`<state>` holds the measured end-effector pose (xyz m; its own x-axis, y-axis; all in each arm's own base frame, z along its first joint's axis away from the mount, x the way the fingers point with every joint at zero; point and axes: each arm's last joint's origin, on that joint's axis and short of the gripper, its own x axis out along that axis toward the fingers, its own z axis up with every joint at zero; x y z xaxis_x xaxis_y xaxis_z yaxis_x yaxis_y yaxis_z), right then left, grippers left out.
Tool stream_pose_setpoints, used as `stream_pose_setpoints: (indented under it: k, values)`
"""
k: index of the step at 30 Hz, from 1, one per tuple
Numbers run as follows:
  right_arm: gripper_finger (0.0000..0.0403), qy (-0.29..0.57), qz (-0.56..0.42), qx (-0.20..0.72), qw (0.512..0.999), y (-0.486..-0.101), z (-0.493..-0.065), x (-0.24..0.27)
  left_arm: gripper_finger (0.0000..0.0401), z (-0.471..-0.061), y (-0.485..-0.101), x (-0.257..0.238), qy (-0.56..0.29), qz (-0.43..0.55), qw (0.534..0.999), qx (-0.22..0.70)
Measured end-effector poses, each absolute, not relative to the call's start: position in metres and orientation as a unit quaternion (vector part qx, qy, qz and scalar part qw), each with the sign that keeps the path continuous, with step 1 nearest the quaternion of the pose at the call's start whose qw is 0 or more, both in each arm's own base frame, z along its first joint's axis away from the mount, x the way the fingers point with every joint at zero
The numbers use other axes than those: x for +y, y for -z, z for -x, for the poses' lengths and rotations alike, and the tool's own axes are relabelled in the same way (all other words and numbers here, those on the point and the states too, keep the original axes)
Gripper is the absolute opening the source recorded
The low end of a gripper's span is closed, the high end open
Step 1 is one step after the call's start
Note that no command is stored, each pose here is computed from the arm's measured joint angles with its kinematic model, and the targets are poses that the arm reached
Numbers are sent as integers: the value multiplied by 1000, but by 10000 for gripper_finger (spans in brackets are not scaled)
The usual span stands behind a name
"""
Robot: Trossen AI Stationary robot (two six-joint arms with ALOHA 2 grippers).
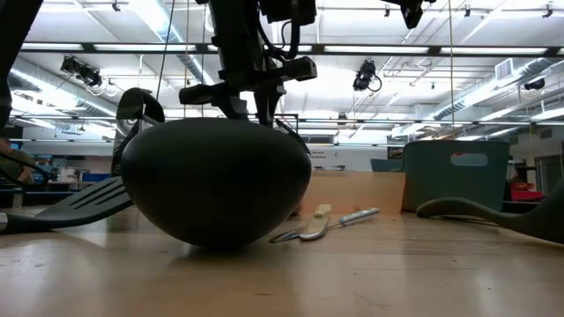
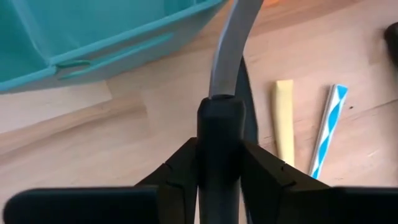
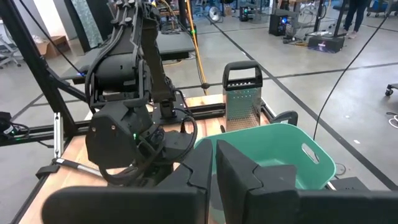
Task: Pick & Place Kitchen Items
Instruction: Put the top black spatula into the green bin
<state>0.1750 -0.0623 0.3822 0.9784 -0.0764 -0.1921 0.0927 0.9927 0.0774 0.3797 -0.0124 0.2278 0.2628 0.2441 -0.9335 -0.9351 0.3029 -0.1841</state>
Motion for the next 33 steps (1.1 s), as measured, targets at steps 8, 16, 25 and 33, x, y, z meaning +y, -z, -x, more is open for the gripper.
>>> stream_pose_setpoints:
  k: [8,16,25,33]
  values:
    - [27,42,-43,95,994,-382,-175,-62,87,-373,-245,-10,-437,412,693,398]
    - [27,43,-41,92,994,-383,-175,-62,85,-362,-271,-5,-445,417,712,347]
    - [27,43,-41,91,994,-383,-175,-62,82,-342,-308,6,-462,422,732,269]
    - [27,43,-42,91,994,-383,-175,-62,82,-320,-333,17,-464,426,738,244]
